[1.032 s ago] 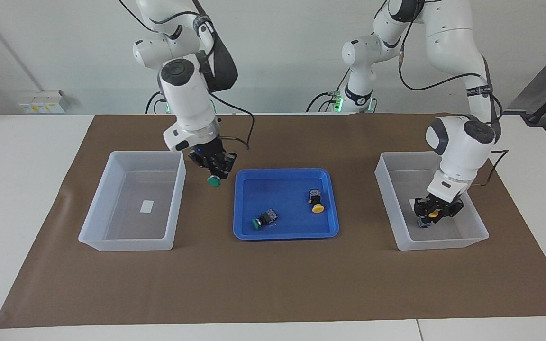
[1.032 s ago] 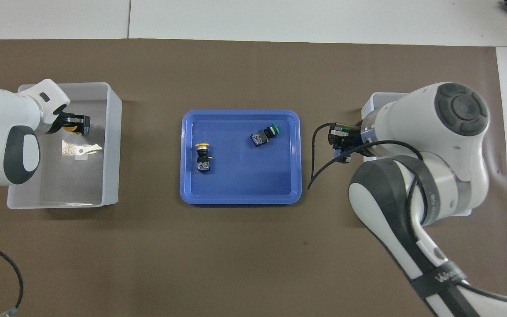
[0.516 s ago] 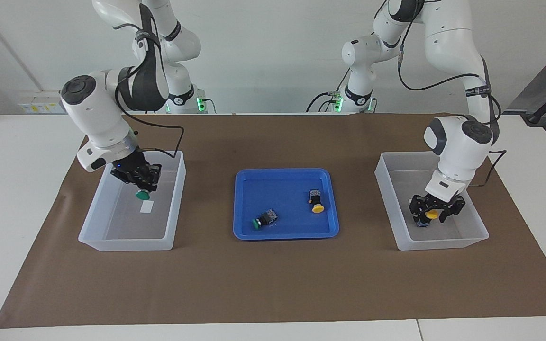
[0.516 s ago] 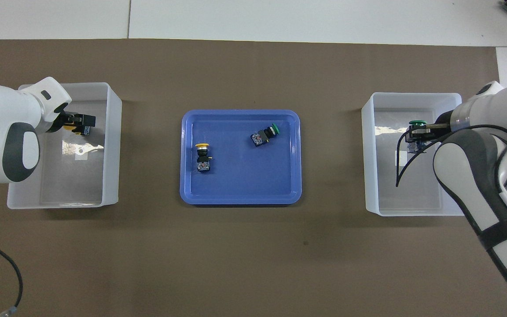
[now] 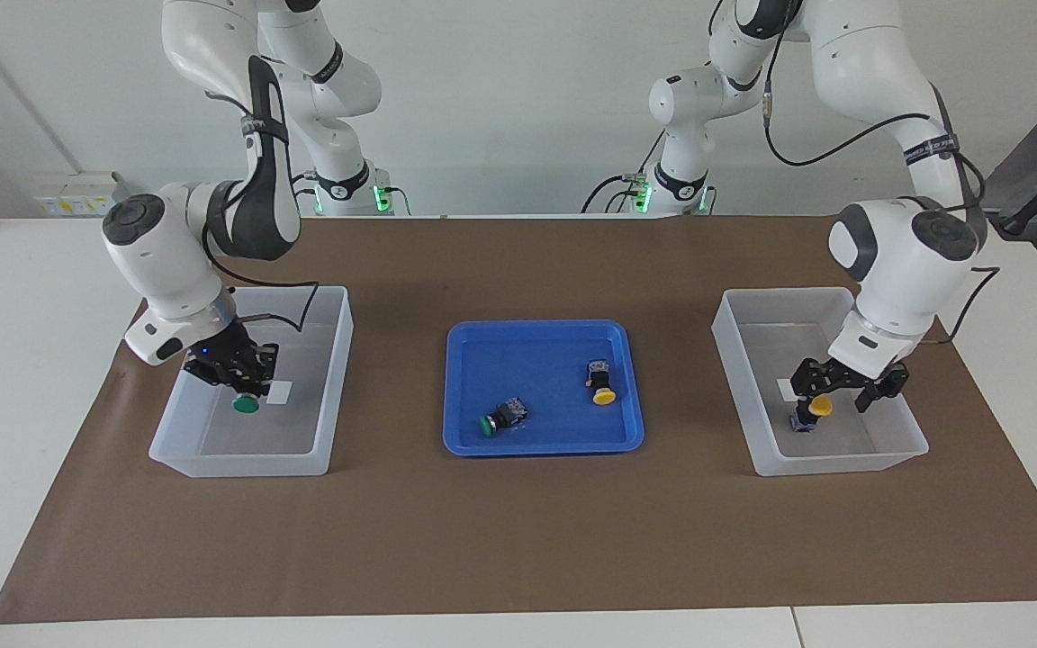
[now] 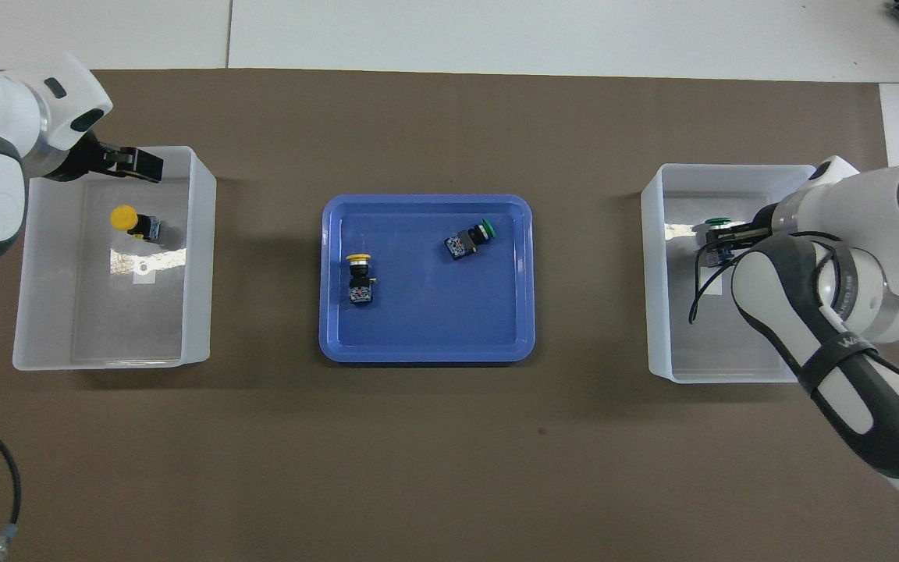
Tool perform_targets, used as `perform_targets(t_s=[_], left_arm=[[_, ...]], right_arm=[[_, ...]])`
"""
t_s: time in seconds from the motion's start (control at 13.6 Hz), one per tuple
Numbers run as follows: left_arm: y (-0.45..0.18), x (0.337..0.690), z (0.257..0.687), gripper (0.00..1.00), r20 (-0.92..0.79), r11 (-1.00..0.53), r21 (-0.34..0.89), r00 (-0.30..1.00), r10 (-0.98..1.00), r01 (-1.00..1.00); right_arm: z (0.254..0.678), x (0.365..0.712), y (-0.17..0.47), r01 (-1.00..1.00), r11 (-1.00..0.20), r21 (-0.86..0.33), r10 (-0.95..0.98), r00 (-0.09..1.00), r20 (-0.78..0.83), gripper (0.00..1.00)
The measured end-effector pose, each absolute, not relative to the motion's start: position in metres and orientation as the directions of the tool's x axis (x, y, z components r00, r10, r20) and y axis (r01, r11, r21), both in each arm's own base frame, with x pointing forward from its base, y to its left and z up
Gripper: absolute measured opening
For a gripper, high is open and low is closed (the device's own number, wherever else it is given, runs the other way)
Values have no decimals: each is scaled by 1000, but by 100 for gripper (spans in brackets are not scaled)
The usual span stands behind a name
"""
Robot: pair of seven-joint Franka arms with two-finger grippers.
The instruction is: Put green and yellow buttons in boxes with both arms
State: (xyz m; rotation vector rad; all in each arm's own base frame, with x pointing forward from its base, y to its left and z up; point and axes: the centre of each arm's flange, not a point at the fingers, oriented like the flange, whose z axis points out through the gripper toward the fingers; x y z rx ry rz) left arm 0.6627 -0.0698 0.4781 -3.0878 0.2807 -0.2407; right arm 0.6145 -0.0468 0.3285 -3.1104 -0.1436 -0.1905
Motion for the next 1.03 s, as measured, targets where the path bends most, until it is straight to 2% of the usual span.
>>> perform_targets(t_s=[0.22,0.29,0.44,0.66,0.74,0.81,1.03], left_arm=[[-156,647,467,96,140,-991,-18,981,-134,-133],[-179,640,460,96,142,-992,-11,982,-126,-126],[-218,622,434,94,157,-994,10,982,-102,-105],[-265,588,382,86,138,-996,31,988,-73,-78],[-274,580,371,85,127,-997,33,990,-66,-70],[-280,575,363,75,123,-997,36,991,-60,-65],[-293,561,338,72,130,-997,52,990,-58,-65]], right_arm=[[341,616,-46,67,-998,-22,63,988,137,96],[352,617,-39,29,-999,-34,24,990,137,100],[383,620,-13,-71,-995,-65,-78,989,124,100],[418,623,39,-215,-971,-100,-225,969,101,100],[420,622,59,-256,-961,-108,-267,959,97,100],[421,620,78,-289,-951,-115,-299,950,90,100],[419,616,129,-393,-903,-171,-409,910,67,100]])
